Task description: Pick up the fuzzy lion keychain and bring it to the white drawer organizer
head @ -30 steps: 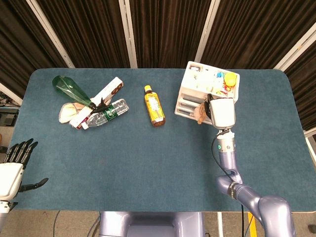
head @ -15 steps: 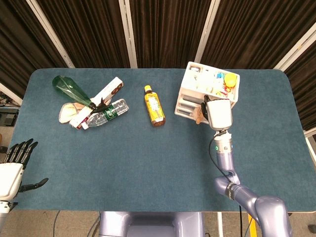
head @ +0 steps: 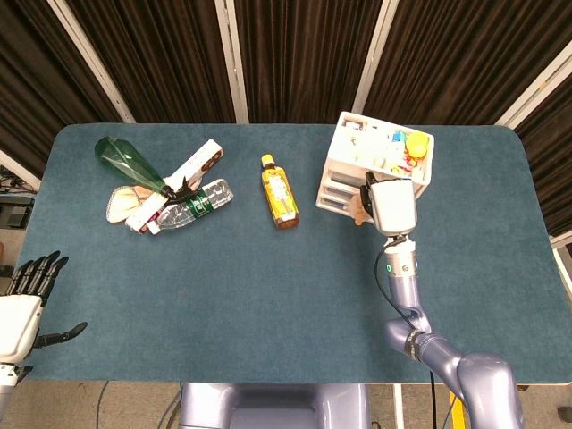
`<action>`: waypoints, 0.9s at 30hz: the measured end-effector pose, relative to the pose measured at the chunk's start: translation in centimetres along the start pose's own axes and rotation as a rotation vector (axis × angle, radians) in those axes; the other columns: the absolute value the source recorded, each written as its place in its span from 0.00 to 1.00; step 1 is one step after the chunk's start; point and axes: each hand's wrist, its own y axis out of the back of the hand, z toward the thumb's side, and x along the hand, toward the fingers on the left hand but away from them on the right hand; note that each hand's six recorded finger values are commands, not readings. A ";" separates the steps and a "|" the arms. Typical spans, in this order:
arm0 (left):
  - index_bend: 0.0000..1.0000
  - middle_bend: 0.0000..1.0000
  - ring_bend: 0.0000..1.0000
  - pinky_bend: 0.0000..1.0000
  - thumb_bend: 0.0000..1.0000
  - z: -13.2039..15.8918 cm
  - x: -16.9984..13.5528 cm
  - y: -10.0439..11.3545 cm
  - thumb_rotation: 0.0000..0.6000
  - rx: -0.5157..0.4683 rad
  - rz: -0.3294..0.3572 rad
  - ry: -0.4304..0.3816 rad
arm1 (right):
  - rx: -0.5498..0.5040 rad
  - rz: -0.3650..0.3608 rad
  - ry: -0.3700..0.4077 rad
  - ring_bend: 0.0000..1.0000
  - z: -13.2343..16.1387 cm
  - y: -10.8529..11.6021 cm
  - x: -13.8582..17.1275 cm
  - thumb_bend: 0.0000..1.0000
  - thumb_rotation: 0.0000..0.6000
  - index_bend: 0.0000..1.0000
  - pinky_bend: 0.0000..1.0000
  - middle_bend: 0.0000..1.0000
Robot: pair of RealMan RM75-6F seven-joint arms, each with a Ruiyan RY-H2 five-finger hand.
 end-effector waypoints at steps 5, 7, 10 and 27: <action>0.00 0.00 0.00 0.00 0.03 0.0 0.0 0.0 0.90 0.000 0.001 0.000 | -0.003 -0.001 0.013 1.00 0.1 0.0 0.2 0.31 1.00 0.48 1.00 1.00; 0.00 0.00 0.00 0.00 0.03 0.0 0.0 0.0 0.90 -0.001 0.000 0.001 | -0.004 0.000 0.017 1.00 0.2 0.0 0.3 0.28 1.00 0.40 1.00 1.00; 0.00 0.00 0.00 0.00 0.03 0.0 0.0 0.0 0.90 0.001 -0.002 0.000 | -0.004 0.000 0.021 1.00 0.2 0.0 0.3 0.25 1.00 0.33 1.00 1.00; 0.00 0.00 0.00 0.00 0.03 0.0 0.0 -0.1 0.90 0.003 -0.004 0.001 | -0.057 -0.057 0.034 1.00 -0.4 2.0 0.7 0.24 1.00 0.24 1.00 1.00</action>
